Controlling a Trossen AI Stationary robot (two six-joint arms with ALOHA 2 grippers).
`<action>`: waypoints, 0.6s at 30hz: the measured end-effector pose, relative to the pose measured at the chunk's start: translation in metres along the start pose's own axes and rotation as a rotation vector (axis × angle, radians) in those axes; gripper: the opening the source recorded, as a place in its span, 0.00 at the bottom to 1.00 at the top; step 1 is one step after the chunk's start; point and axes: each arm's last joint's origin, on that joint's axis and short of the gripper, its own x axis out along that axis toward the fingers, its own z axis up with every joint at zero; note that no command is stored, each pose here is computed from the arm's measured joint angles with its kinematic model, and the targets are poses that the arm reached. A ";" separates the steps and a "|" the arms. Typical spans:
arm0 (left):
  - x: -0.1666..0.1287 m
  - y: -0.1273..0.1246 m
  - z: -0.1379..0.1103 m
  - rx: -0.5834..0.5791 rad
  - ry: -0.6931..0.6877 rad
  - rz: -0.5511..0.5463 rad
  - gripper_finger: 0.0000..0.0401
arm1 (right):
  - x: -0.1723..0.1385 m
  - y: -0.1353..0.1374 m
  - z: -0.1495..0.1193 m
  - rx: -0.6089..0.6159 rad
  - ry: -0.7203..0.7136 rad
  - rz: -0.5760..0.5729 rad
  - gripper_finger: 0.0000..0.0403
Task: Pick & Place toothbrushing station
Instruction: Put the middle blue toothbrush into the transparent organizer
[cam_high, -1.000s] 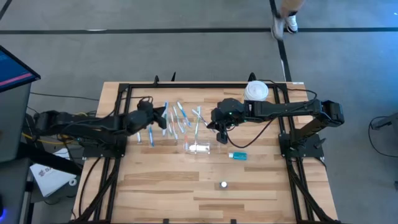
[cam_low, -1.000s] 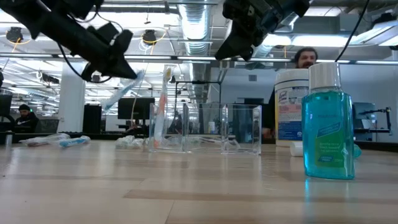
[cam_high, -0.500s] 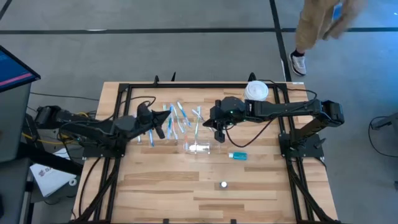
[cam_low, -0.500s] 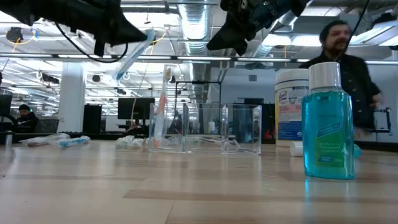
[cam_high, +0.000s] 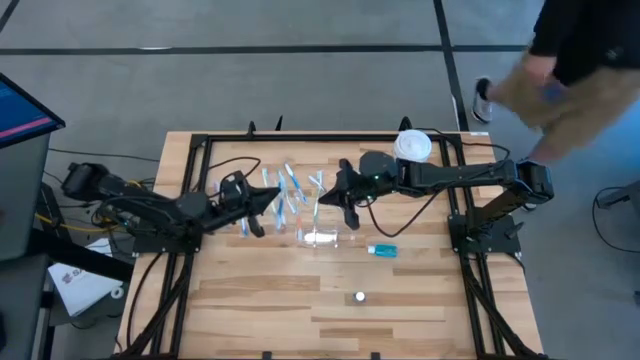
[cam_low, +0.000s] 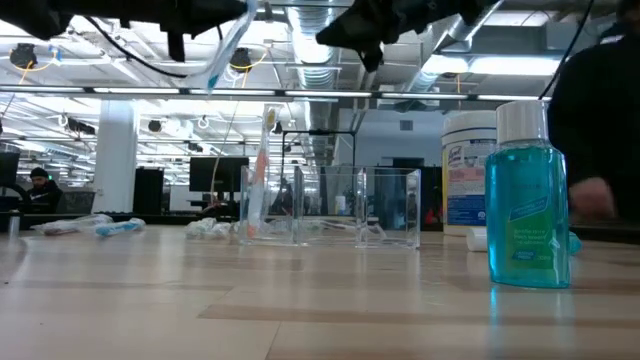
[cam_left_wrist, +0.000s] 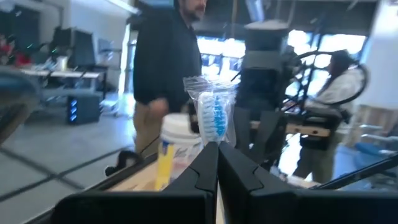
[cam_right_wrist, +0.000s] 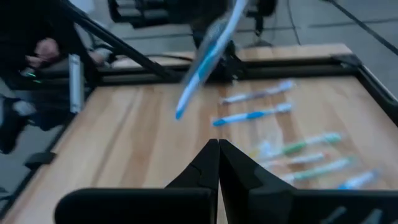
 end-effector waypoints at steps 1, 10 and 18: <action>0.001 -0.001 -0.001 0.001 -0.014 -0.016 0.00 | 0.000 0.000 0.001 -0.003 -0.014 0.011 0.00; 0.010 -0.011 -0.006 -0.008 -0.109 -0.118 0.00 | 0.000 0.001 0.007 -0.017 -0.074 0.027 0.00; 0.020 -0.017 -0.009 -0.001 -0.120 -0.135 0.00 | -0.001 0.001 0.009 0.056 -0.090 0.030 0.00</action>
